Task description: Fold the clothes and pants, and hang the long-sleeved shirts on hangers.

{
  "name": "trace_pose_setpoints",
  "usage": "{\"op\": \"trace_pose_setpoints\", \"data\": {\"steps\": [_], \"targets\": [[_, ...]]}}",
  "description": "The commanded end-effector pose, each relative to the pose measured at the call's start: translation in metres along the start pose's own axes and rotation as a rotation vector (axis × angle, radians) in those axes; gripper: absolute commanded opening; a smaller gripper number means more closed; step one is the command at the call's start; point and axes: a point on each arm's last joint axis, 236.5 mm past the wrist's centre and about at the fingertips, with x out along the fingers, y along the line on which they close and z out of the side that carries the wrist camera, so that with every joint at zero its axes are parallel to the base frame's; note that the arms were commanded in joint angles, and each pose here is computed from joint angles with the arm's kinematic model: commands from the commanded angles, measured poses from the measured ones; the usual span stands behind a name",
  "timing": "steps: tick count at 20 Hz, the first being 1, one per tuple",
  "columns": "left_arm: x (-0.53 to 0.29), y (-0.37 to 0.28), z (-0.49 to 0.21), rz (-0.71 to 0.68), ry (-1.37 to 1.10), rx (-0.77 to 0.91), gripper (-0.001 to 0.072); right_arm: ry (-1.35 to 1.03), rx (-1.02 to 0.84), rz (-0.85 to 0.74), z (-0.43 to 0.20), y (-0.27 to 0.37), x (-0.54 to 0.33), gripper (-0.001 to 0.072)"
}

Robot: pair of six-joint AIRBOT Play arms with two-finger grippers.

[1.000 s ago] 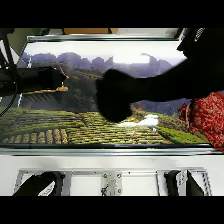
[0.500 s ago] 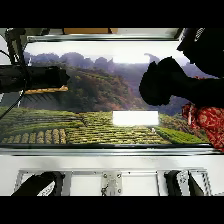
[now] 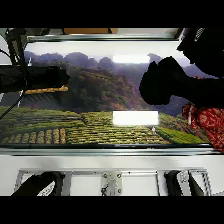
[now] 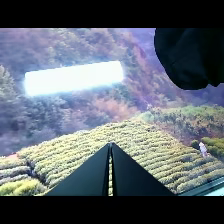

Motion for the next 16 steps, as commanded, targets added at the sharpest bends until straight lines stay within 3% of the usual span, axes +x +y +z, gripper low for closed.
{"op": "trace_pose_setpoints", "data": {"steps": [1, 10, 16], "targets": [[0.000, 0.000, 0.000, 0.001, 0.000, 0.001, 0.0019, -0.002, -0.005, -0.003, 0.001, -0.001, 0.000, 0.0011], [0.000, 0.000, -0.001, 0.002, 0.003, 0.001, 0.0019, 0.008, -0.032, -0.030, -0.005, -0.010, 0.000, 0.0011], [0.000, 0.000, 0.000, 0.001, 0.002, 0.000, 0.0019, 0.076, -0.079, -0.111, -0.035, -0.050, -0.008, 0.0011]]}}
